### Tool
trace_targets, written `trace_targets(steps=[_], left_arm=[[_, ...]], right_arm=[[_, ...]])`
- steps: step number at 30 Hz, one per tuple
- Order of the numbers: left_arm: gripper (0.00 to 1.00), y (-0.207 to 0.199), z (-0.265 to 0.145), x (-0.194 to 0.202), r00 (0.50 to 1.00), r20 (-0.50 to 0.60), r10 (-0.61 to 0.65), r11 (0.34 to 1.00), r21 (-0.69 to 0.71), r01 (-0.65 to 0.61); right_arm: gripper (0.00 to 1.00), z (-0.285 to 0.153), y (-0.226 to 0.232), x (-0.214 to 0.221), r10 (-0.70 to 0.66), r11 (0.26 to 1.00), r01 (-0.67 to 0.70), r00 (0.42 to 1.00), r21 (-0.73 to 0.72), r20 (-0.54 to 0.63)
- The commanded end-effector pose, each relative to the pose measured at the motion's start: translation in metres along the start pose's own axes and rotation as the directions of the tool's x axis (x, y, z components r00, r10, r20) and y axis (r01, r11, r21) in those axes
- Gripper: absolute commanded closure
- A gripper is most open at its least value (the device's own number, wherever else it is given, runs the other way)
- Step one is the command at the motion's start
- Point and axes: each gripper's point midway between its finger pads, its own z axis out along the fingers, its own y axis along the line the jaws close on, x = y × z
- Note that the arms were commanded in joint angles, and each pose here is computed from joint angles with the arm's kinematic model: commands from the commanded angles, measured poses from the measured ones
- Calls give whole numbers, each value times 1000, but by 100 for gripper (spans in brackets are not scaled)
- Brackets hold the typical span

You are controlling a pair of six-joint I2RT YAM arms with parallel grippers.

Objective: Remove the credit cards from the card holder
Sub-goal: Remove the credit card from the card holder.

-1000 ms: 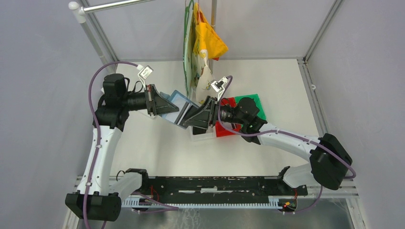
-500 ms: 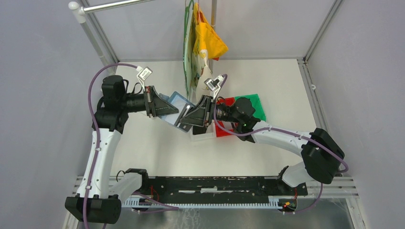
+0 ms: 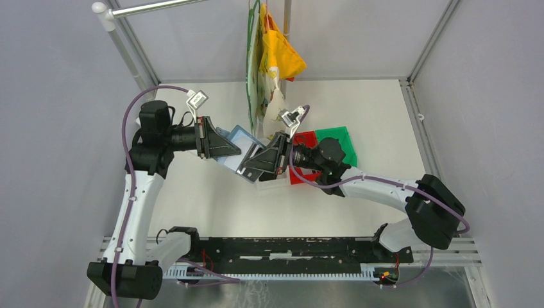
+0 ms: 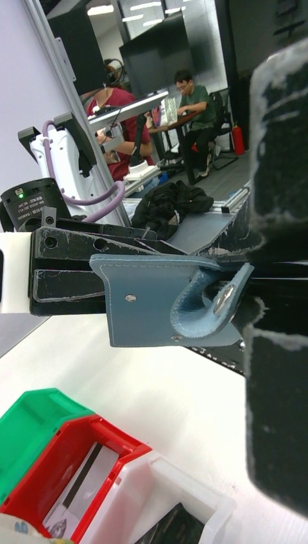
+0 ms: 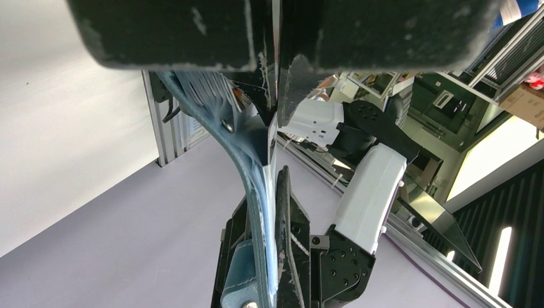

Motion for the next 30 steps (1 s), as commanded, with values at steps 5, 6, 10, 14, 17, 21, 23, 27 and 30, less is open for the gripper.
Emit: trace_targets(steps=[5, 6, 10, 14, 17, 21, 23, 27, 30], left_arm=[[92, -18, -3, -6, 999, -27, 44, 998, 51, -43], [91, -19, -3, -6, 999, -27, 47, 998, 51, -46], [95, -20, -4, -5, 998, -27, 54, 997, 53, -52], [98, -19, -4, -5, 997, -17, 77, 996, 39, -76], [98, -18, -4, -6, 996, -6, 91, 996, 19, -91], [98, -17, -4, -6, 996, -6, 84, 996, 17, -84], [98, -18, -4, -6, 996, -7, 85, 996, 20, -85], [98, -20, -5, -7, 996, -8, 92, 995, 27, -92], [98, -20, -5, -7, 996, -7, 94, 995, 26, -94]], right_arm=[[100, -12, 37, -9, -97, 990, 103, 994, -99, 58], [100, -13, 37, -9, -99, 990, 105, 993, -96, 60], [100, -15, 35, -7, -99, 991, 104, 993, -89, 59], [97, -11, 37, -11, -96, 991, 102, 993, -91, 64], [84, -5, 39, -14, -92, 990, 98, 994, -101, 65], [71, 1, 41, -17, -83, 989, 90, 994, -114, 65], [71, 2, 43, -18, -79, 988, 87, 995, -127, 65], [80, 1, 41, -17, -73, 990, 80, 995, -115, 66], [86, 1, 38, -17, -68, 992, 74, 996, -107, 64]])
